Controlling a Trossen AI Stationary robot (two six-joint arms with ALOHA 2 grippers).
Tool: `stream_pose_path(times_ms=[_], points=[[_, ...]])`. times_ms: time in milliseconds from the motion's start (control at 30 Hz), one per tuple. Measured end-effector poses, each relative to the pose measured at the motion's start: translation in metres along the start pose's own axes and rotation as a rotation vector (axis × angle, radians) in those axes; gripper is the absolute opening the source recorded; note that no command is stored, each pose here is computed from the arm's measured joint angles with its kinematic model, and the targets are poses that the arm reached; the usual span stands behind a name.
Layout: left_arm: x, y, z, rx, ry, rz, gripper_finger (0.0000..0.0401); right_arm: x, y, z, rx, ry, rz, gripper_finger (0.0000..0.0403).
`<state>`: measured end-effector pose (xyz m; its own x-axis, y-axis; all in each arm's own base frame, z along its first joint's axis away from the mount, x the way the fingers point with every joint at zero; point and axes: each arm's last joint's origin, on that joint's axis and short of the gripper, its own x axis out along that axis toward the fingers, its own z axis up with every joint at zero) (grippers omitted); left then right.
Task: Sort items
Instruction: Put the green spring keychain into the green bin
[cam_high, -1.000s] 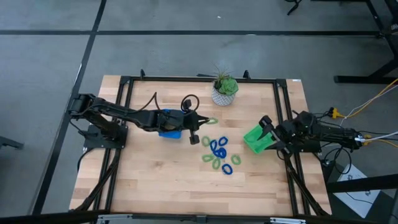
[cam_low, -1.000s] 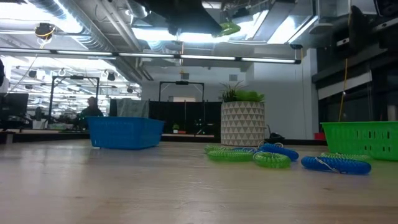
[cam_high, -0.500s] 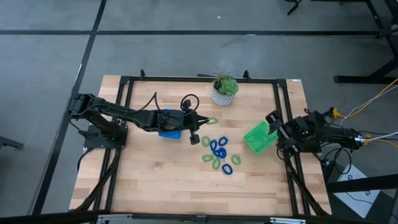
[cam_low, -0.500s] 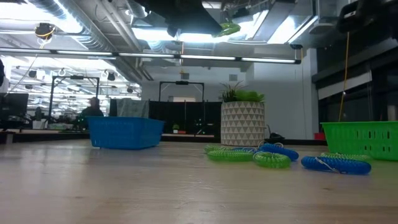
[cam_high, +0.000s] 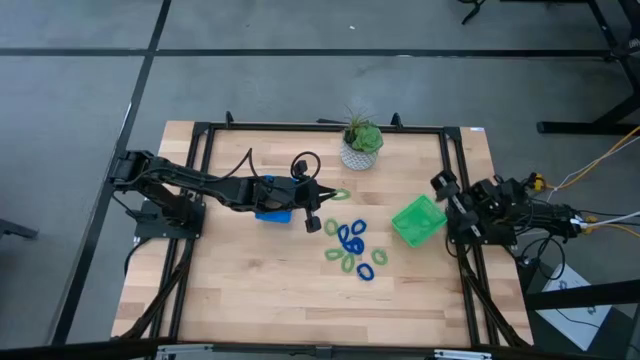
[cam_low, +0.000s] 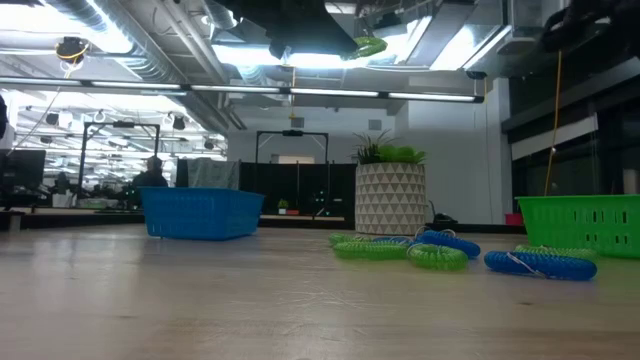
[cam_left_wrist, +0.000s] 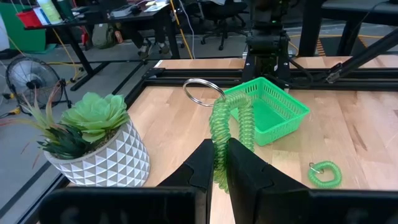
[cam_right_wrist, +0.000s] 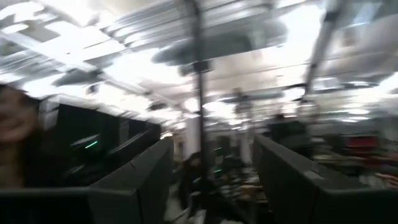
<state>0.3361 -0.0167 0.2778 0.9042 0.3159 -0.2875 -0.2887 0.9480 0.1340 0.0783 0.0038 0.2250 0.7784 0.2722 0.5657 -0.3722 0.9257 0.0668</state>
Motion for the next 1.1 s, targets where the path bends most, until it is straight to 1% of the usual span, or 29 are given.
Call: stream_pose_path(times_ms=[67,133,300,400,533,767,867,1000,1100], points=[[0.000,0.000,0.000,0.000,0.001,-0.001,0.0026,0.001,-0.004,-0.003,0.023,0.006,-0.093,0.0220],[0.000,0.000,0.000,0.001,0.001,-0.001,0.0026,0.003,-0.008,-0.008,0.037,0.039,-0.160,0.0220],[0.000,0.000,0.001,0.005,-0.010,0.001,0.0026,0.010,-0.018,-0.022,0.107,0.115,-0.264,0.0220],[0.000,0.000,0.003,0.029,-0.027,0.001,0.0026,0.015,-0.021,-0.028,0.142,0.151,-0.283,0.0220],[0.000,0.000,0.003,0.040,-0.031,0.001,0.0026,0.033,-0.026,-0.025,0.161,0.201,-0.293,0.0220],[0.000,0.000,0.004,0.057,-0.036,0.001,0.0026,0.073,-0.034,-0.020,0.078,0.279,-0.276,0.0220],[0.000,0.000,0.004,0.062,-0.041,0.002,0.0026,0.087,-0.038,-0.021,0.066,0.305,-0.278,0.0220],[0.000,0.000,0.004,0.062,-0.041,0.002,0.0026,0.101,-0.046,-0.029,0.101,0.352,-0.298,0.0220],[0.000,0.000,0.004,0.062,-0.041,0.001,0.0026,0.110,-0.052,-0.038,0.153,0.379,-0.349,0.0220]])
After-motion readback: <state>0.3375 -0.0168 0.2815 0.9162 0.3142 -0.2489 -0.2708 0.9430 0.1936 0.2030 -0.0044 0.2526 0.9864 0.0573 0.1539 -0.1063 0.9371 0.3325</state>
